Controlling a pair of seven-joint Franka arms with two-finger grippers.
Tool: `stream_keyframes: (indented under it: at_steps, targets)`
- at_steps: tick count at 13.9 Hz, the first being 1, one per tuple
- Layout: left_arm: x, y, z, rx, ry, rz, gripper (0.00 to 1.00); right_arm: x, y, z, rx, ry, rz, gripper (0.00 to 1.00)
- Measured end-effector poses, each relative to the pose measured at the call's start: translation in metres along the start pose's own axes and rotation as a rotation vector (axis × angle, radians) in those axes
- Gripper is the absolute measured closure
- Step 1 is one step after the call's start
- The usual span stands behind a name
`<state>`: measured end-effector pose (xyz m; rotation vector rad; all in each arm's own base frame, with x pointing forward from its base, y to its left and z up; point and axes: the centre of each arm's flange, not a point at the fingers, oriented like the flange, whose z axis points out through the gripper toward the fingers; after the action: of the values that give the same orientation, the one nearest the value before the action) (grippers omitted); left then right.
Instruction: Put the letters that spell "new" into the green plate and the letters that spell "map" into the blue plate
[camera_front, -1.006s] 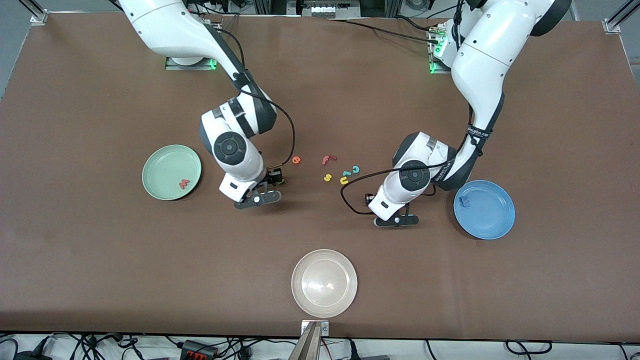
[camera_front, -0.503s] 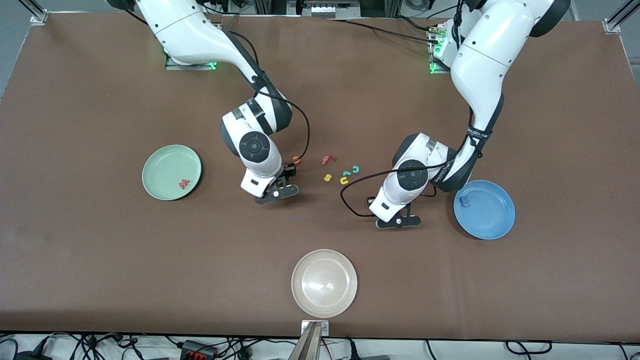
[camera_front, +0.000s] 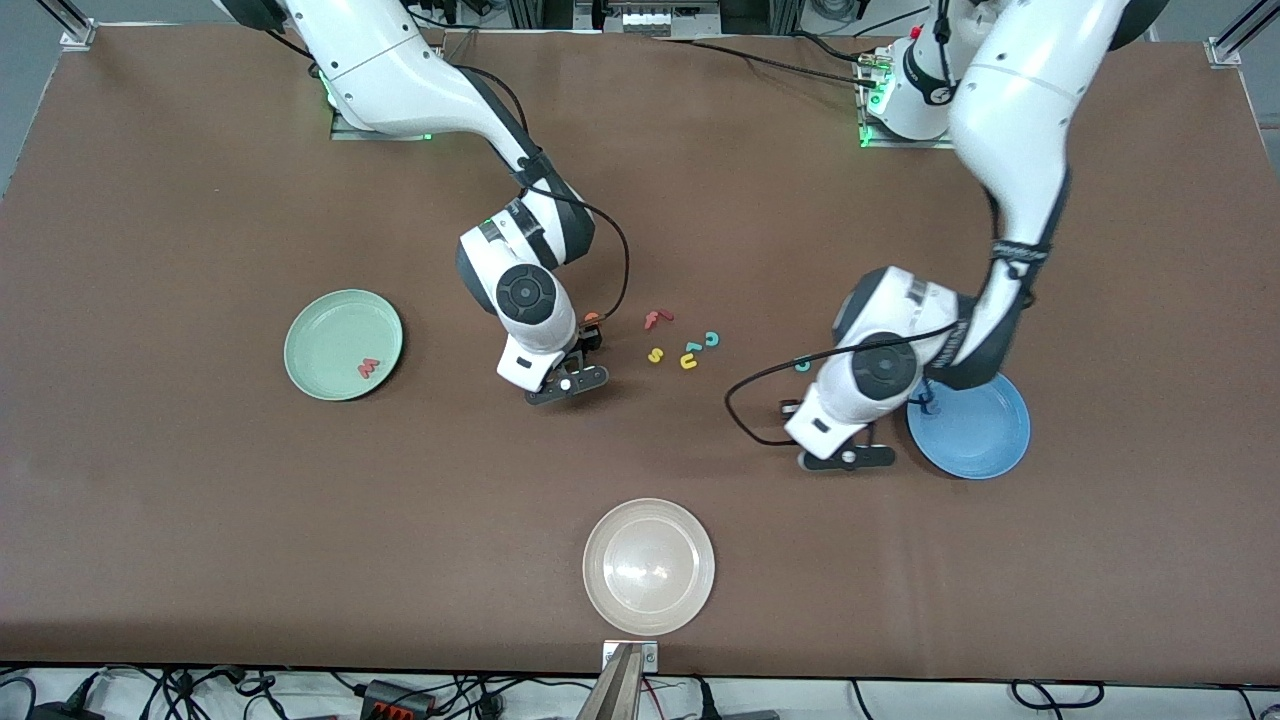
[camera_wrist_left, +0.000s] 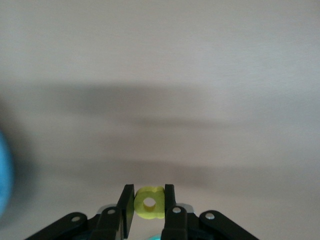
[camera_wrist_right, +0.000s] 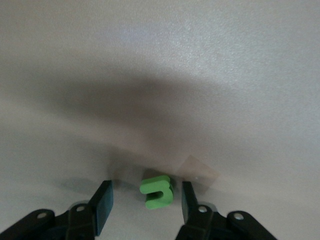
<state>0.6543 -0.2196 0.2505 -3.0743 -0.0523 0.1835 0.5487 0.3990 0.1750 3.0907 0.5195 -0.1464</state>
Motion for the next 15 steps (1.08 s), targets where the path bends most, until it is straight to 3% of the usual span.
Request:
stream_keyframes:
  at_steps: [2, 4, 5, 7, 13, 15]
  targets:
    - [0.007, -0.062, -0.019, 0.050, -0.049, 0.079, 0.72, 0.000, -0.001, 0.001, 0.000, 0.000, -0.002, 0.37]
    - [0.011, -0.122, -0.013, 0.097, -0.098, 0.120, 0.72, 0.000, -0.001, 0.000, -0.002, 0.002, -0.002, 0.52]
    - [0.009, -0.146, -0.001, 0.102, -0.124, 0.118, 0.72, 0.000, 0.000, 0.000, -0.002, 0.002, -0.002, 0.52]
    - [0.002, -0.179, 0.027, 0.095, -0.154, 0.105, 0.72, 0.002, 0.002, -0.002, -0.004, 0.006, 0.001, 0.70]
    - [-0.021, -0.189, 0.081, 0.061, -0.134, 0.117, 0.68, 0.011, 0.032, -0.022, -0.016, -0.004, 0.060, 0.72]
    - [-0.019, -0.187, 0.071, 0.061, -0.116, 0.118, 0.53, 0.013, 0.075, -0.054, -0.028, -0.050, 0.122, 0.72]
